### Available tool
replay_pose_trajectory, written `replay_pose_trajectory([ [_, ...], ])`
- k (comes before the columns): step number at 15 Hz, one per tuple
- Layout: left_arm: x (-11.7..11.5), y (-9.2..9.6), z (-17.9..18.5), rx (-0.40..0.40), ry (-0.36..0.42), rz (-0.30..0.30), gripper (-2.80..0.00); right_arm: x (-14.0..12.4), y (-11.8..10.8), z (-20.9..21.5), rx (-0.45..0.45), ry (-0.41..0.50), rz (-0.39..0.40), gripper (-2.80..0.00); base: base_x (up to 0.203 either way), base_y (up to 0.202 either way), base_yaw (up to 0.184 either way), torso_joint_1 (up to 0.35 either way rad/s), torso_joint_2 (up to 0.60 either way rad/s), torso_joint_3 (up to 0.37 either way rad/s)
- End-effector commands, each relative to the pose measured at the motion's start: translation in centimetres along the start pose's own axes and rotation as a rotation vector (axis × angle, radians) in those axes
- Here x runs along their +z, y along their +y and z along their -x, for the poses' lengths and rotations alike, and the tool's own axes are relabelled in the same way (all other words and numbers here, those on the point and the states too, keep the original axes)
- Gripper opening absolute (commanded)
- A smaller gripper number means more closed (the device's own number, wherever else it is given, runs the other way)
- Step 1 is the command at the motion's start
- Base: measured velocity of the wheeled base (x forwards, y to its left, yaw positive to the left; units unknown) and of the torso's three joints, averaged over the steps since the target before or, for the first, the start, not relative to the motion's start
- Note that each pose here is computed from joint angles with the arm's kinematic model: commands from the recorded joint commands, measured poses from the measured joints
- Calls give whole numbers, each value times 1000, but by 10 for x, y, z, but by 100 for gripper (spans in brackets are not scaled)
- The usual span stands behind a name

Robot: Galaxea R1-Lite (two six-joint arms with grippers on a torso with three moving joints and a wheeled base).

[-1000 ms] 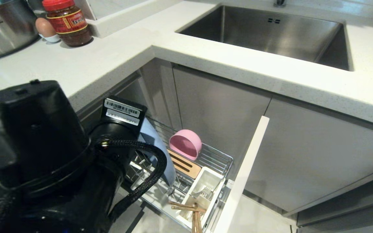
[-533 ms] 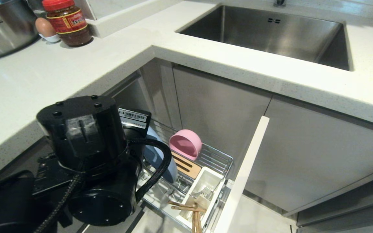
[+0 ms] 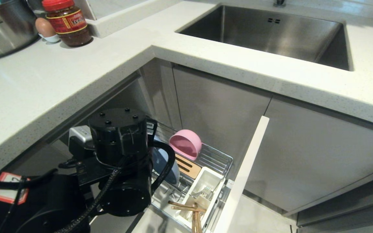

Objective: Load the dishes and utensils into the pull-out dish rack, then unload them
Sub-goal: Pick up the plate and place it in the cupboard

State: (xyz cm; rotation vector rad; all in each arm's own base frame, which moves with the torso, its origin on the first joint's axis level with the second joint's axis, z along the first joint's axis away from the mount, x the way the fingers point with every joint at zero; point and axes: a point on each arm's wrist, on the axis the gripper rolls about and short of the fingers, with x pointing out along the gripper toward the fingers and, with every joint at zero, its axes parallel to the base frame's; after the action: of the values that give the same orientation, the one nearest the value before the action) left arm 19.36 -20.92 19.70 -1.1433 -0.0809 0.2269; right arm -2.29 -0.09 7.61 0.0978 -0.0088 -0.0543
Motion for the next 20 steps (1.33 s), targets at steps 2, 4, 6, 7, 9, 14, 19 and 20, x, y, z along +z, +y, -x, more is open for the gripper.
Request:
replay_pose_trajectory([
  [2, -5, 6, -6, 18, -15, 23, -280, 0, 0, 0, 0, -5, -1, -280, 0, 0, 0, 0, 0, 0],
  [4, -9, 11, -8, 32, -14, -1, -280, 0, 0, 0, 0, -5, -1, -280, 0, 0, 0, 0, 0, 0],
  [6, -11, 14, -10, 42, -15, 0, -280, 0, 0, 0, 0, -5, -1, -280, 0, 0, 0, 0, 0, 0],
  [7, -12, 16, -12, 49, -16, -9, -280, 0, 0, 0, 0, -5, -1, -280, 0, 0, 0, 0, 0, 0],
  [9, -15, 19, -15, 60, -19, -23, -280, 0, 0, 0, 0, -5, -1, -280, 0, 0, 0, 0, 0, 0],
  [14, -19, 26, -21, 78, -27, -45, -280, 0, 0, 0, 0, -5, -1, -280, 0, 0, 0, 0, 0, 0],
  [19, -23, 33, -26, 97, -36, -67, -280, 0, 0, 0, 0, -5, -1, -280, 0, 0, 0, 0, 0, 0],
  [20, -23, 34, -28, 100, -40, -69, -280, 0, 0, 0, 0, -5, -1, -280, 0, 0, 0, 0, 0, 0],
])
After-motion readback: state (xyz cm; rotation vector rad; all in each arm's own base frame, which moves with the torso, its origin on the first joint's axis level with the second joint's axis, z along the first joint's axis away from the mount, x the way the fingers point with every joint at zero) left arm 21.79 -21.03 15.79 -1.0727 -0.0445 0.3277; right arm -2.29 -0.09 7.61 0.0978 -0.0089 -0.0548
